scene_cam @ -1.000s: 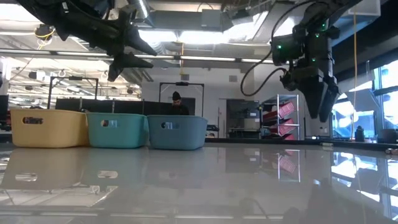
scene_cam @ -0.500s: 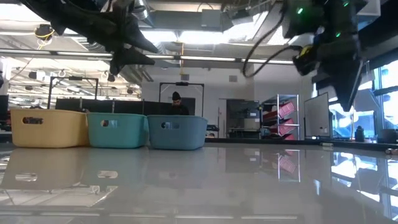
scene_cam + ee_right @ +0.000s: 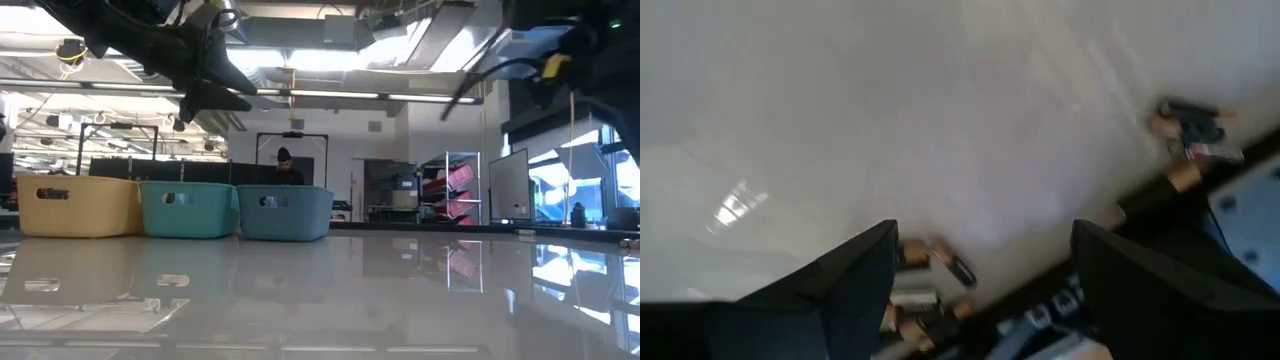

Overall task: Sort batteries
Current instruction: Put the small black battery into the yellow bin

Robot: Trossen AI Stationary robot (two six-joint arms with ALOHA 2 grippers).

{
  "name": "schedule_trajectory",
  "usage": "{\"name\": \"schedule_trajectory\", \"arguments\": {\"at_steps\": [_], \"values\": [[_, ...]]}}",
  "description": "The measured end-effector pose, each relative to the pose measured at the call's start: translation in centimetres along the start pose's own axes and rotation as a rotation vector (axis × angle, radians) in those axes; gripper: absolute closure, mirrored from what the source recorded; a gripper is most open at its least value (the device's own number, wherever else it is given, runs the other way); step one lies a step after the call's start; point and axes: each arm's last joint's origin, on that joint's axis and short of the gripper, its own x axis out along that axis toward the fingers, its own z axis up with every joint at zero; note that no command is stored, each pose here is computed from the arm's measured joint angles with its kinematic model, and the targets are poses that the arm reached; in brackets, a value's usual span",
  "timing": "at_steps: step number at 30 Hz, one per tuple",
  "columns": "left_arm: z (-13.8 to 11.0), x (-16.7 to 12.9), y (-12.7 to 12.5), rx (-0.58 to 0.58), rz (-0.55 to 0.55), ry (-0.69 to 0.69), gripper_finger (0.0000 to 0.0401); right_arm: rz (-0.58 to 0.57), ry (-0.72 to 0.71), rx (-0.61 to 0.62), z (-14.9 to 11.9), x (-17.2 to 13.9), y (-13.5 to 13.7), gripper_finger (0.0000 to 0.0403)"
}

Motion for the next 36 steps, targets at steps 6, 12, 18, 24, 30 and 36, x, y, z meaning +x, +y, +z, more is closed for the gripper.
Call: {"name": "schedule_trajectory", "arguments": {"at_steps": [6, 12, 18, 24, 30, 36], "values": [[0.0, 0.0, 0.0, -0.003, -0.003, -0.002, 0.0246, -0.054, 0.100, -0.104, -1.9, 1.0, 0.0, 0.0104], [0.0, 0.0, 0.0, -0.012, -0.003, -0.002, 0.0246, -0.090, 0.278, -0.191, -4.1, 4.6, -0.8, 0.0104], [0.0, 0.0, 0.0, -0.033, -0.003, -0.001, 0.0246, -0.036, 0.275, -0.240, -4.1, 5.5, 0.0, 0.0104], [0.2, 0.0, -0.1, -0.034, -0.012, -0.021, 0.0246, -0.019, 0.306, -0.248, -3.6, 7.6, 0.7, 0.0104], [0.2, 0.0, -0.1, -0.055, -0.012, -0.021, 0.0246, -0.087, 0.358, -0.303, -3.4, 9.2, 0.6, 0.0104], [0.2, 0.0, -0.1, -0.069, -0.012, -0.021, 0.0246, -0.070, 0.336, -0.333, -3.1, 10.6, 0.9, 0.0104]]}}
